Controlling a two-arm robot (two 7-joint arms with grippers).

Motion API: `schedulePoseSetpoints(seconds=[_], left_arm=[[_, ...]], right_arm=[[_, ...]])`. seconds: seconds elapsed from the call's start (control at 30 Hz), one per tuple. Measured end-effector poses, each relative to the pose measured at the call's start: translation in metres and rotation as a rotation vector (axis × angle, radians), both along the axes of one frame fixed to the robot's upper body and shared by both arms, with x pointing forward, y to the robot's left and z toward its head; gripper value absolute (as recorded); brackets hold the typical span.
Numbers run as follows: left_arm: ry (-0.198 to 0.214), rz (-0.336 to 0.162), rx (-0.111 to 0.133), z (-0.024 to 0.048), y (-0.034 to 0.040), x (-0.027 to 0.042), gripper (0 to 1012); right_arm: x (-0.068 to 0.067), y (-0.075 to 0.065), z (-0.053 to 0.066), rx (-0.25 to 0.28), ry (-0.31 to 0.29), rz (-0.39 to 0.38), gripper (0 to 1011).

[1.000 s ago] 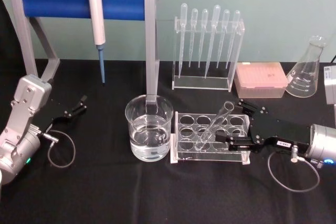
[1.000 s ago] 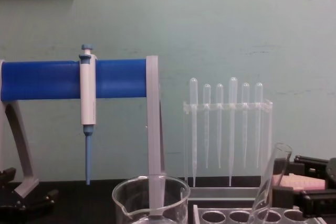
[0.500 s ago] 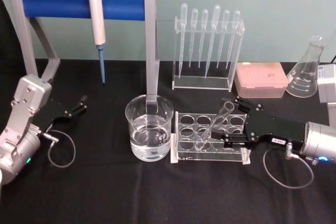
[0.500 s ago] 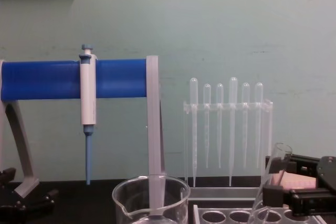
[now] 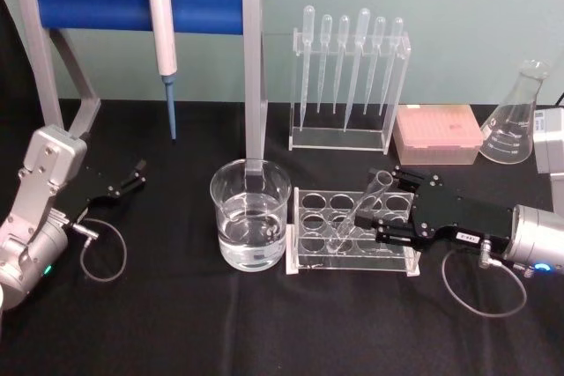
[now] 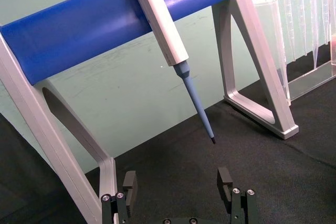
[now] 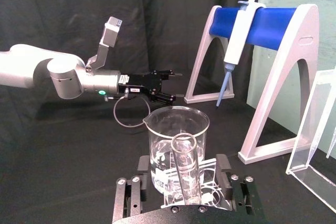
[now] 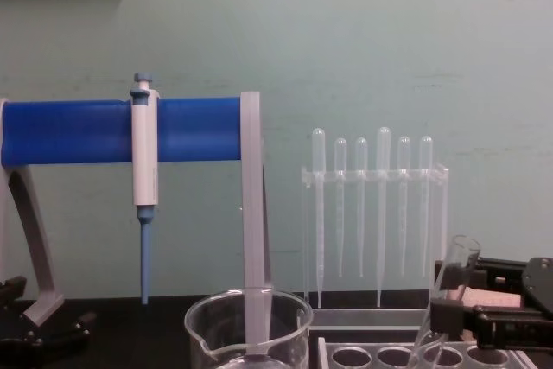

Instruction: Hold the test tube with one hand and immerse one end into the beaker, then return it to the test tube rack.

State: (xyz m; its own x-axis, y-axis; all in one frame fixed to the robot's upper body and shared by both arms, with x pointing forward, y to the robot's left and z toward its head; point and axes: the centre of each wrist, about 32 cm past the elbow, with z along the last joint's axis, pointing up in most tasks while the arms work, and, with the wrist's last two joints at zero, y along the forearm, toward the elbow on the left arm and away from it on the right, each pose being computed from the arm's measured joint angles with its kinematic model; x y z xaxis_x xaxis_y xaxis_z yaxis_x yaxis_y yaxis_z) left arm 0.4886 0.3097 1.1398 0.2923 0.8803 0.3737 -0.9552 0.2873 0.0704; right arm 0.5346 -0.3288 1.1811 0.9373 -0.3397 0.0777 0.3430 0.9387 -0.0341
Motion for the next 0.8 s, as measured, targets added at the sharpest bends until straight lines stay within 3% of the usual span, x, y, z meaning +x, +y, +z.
schedulePoseSetpoints(seconds=[0.13, 0.2, 0.33, 0.57, 0.8], left_arm=[[0.0, 0.0, 0.0, 0.0, 0.0, 0.0, 1000], [0.0, 0.0, 0.0, 0.0, 0.0, 0.0, 1000], [0.0, 0.0, 0.0, 0.0, 0.0, 0.0, 1000], [0.0, 0.0, 0.0, 0.0, 0.0, 0.0, 1000], [0.0, 0.0, 0.0, 0.0, 0.0, 0.0, 1000]], right_arm=[[-0.0001, -0.0002, 0.0, 0.0, 0.0, 0.0, 710], [-0.0001, -0.0003, 0.0, 0.0, 0.0, 0.0, 609], [-0.0002, -0.0003, 0.0002, 0.001, 0.0, 0.0, 528], [-0.0002, -0.0002, 0.0003, 0.001, -0.001, 0.0, 267], [-0.0001, -0.0003, 0.0004, 0.002, -0.001, -0.002, 239]])
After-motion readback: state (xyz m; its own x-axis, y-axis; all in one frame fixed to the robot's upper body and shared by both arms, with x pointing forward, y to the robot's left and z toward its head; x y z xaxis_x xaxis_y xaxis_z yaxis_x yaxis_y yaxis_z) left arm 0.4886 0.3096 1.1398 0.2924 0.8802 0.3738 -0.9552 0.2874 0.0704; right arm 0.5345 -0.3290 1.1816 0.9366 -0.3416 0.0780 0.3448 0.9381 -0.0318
